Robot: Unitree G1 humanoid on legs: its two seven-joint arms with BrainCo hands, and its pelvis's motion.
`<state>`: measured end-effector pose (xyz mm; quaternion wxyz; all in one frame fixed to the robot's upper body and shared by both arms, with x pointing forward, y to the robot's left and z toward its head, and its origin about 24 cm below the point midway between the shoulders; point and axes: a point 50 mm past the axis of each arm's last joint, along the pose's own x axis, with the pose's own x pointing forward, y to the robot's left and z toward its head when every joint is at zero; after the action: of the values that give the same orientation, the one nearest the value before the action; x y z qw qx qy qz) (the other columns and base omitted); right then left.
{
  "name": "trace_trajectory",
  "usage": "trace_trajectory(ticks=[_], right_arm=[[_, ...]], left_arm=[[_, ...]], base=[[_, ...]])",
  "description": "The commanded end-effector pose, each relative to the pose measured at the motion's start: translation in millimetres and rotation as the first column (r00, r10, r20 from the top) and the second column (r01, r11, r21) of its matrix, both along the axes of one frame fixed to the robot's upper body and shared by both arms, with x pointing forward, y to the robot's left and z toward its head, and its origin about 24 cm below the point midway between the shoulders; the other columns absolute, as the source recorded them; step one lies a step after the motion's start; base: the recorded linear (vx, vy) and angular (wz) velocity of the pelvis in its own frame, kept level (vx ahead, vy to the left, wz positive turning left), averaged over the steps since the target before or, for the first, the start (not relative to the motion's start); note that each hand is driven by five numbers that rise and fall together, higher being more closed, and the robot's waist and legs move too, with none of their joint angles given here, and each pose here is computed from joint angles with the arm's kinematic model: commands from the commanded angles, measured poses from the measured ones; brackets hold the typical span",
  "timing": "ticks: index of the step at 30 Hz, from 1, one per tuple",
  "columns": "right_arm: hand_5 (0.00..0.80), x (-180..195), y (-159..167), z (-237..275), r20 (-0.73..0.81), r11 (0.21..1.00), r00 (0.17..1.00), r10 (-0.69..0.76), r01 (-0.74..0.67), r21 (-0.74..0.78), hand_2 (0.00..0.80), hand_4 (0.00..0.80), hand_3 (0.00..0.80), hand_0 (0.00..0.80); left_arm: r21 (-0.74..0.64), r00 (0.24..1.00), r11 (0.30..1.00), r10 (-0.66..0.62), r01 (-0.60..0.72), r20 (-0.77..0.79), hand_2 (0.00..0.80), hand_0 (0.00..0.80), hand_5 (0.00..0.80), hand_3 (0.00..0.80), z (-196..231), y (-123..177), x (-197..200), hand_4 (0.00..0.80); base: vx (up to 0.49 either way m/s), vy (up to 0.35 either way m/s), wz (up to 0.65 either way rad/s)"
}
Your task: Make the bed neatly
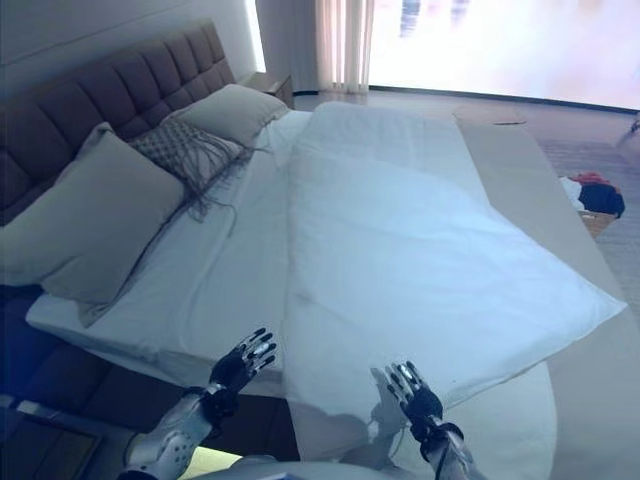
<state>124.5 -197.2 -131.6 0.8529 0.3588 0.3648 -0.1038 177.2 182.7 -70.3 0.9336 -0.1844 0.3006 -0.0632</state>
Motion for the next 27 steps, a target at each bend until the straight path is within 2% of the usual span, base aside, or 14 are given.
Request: trace_trajectory(ticks=[1,4,7,14,19,24,27], right_arm=[[0.000,20,-6,1,-0.008,0.991,0.991,-0.131,0.131,0.008,0.000,0.000,0.000,0.000],[0.000,25,-18,2,-0.003,0.983,0.983,-0.182,0.181,-0.029,0.000,0.000,0.000,0.000],[0.000,34,-35,8,0.048,0.964,0.967,-0.250,0.253,-0.081,0.000,0.000,0.000,0.000],[0.000,22,-70,10,0.054,0.905,0.908,-0.416,0.420,-0.076,0.000,0.000,0.000,0.000],[0.000,52,-114,37,0.152,0.846,0.839,-0.523,0.532,-0.027,0.000,0.000,0.000,0.000],[0.000,87,-161,83,0.280,0.811,0.787,-0.549,0.583,-0.047,0.000,0.000,0.000,0.000],[0.000,98,-171,98,0.319,0.805,0.773,-0.548,0.592,-0.052,0.000,0.000,0.000,0.000]], left_arm=[[0.093,0.992,0.992,0.070,-0.080,0.104,0.000,0.000,0.000,0.000,16,16,22,0.000],[0.141,0.990,0.983,0.108,-0.120,0.091,0.000,0.000,0.000,0.000,9,16,28,0.000],[0.137,0.988,0.987,0.059,-0.078,0.140,0.000,0.000,0.000,0.000,18,5,48,0.000],[0.217,0.987,0.976,-0.013,-0.023,0.162,0.000,0.000,0.000,0.000,24,17,34,0.000],[0.219,0.951,0.975,-0.030,-0.040,0.308,0.000,0.000,0.000,0.000,54,16,63,0.000],[0.161,0.899,0.987,-0.057,-0.015,0.434,0.000,0.000,0.000,0.000,83,-1,82,0.000],[0.145,0.883,0.989,-0.074,0.007,0.464,0.000,0.000,0.000,0.000,90,-10,86,0.000]], base=[[0.095,0.116,-0.04],[0.019,0.172,-0.21],[-0.092,0.170,-0.18],[0.091,-0.008,-0.07],[-0.257,-0.108,0.05],[-0.283,-0.020,0.11],[-0.126,0.004,0.15]])
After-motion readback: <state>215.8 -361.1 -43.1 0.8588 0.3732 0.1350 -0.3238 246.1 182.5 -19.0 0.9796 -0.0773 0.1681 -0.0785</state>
